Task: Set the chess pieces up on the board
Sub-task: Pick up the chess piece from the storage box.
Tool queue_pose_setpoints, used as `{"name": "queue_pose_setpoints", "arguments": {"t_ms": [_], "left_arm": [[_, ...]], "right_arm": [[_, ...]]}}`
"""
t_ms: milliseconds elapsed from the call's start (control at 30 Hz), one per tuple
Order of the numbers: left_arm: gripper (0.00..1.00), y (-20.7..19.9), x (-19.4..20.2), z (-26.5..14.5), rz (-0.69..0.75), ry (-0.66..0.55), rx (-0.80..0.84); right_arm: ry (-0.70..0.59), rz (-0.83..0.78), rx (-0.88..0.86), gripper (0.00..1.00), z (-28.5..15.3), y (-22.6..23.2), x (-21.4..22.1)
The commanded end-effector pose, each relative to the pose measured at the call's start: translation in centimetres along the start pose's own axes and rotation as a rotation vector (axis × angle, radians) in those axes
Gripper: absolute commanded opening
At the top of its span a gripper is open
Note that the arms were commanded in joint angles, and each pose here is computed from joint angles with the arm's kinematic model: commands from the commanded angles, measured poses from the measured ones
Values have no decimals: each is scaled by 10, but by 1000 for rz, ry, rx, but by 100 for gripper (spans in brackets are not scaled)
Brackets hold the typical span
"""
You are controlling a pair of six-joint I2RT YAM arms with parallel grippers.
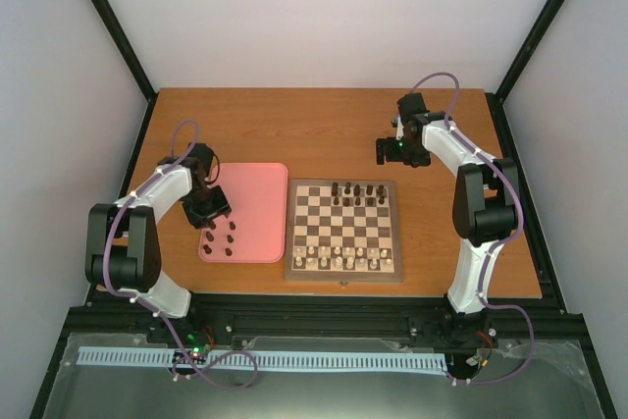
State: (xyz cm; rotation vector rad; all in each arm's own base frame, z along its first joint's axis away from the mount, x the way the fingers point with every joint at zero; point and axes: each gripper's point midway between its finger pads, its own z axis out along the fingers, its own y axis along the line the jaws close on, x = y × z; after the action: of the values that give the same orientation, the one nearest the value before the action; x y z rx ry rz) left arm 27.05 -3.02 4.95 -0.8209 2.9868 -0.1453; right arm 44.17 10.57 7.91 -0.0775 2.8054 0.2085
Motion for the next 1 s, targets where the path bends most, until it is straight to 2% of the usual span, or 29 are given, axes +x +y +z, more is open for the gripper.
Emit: {"name": "queue_pose_setpoints", "arguments": {"t_ms": [0, 200, 467, 600, 733, 900, 967], "left_arm": [[53, 0, -6, 1, 1, -13, 19], [38, 5, -5, 7, -5, 3, 11], [36, 6, -4, 15, -2, 18, 4], [23, 6, -6, 16, 2, 18, -2], [21, 5, -9, 15, 5, 10, -4], [1, 1, -14, 11, 31, 7, -1], [1, -5, -19, 3, 54, -4, 19]], "right_arm": [[16, -6, 20, 100, 8, -5, 4], [23, -4, 23, 100, 10, -6, 5], [24, -7, 25, 100, 9, -6, 6], [24, -7, 27, 100, 9, -6, 7], [25, -7, 27, 100, 9, -7, 8], [22, -6, 23, 100, 8, -6, 7], [23, -6, 23, 100, 9, -6, 7]]}}
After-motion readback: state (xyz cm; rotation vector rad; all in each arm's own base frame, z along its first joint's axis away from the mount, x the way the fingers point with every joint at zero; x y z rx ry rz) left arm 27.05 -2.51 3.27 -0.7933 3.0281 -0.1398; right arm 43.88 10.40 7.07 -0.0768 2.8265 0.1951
